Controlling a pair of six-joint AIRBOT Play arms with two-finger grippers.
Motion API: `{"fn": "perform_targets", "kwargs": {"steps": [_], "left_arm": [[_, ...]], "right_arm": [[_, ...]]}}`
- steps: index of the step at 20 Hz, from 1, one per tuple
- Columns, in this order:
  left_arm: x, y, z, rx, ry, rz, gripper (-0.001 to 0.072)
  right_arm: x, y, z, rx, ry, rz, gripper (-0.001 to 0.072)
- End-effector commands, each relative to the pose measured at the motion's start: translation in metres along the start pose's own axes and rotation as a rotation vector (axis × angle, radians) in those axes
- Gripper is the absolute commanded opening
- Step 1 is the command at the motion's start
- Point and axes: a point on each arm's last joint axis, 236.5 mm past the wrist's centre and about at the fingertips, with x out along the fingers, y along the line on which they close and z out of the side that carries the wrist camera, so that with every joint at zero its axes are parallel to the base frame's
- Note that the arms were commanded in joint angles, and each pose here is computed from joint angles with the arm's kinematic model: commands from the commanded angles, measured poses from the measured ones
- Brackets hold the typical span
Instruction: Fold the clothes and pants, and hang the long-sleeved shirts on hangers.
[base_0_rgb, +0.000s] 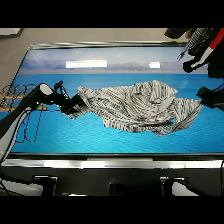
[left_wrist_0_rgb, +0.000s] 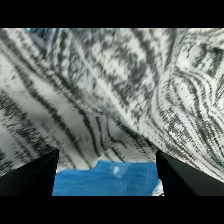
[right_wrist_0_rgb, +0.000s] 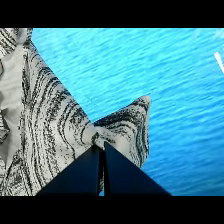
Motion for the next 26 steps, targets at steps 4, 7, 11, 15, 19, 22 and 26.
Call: {"fn": "perform_targets", "kwargs": {"steps": [4,7,11,15,19,22,26], "left_arm": [[0.039,-0.029,-0.018,-0.01,0.033,-0.052,0.072],[0.048,-0.033,-0.022,-0.016,0.044,-0.062,0.072],[0.057,-0.03,-0.024,-0.028,0.054,-0.058,0.072],[0.064,-0.027,-0.023,-0.044,0.058,-0.056,0.072],[0.065,-0.031,-0.015,-0.062,0.026,-0.078,0.072],[0.065,-0.033,-0.018,-0.068,0.039,-0.083,0.072],[0.065,-0.033,-0.022,-0.07,0.053,-0.083,0.072]], "right_arm": [[0.006,-0.006,-0.006,-0.018,0.065,-0.033,0.0385],[0.007,0.012,-0.023,-0.006,0.127,0.046,0.0553],[0.025,0.057,-0.089,0.018,0.35,0.264,0.0637],[0.061,0.057,-0.151,0.105,0.498,0.287,0.0637],[0.09,0.063,-0.181,0.223,0.518,0.328,0.0637],[0.103,0.067,-0.18,0.267,0.483,0.349,0.0636],[0.112,0.073,-0.169,0.316,0.441,0.375,0.0533]]}}
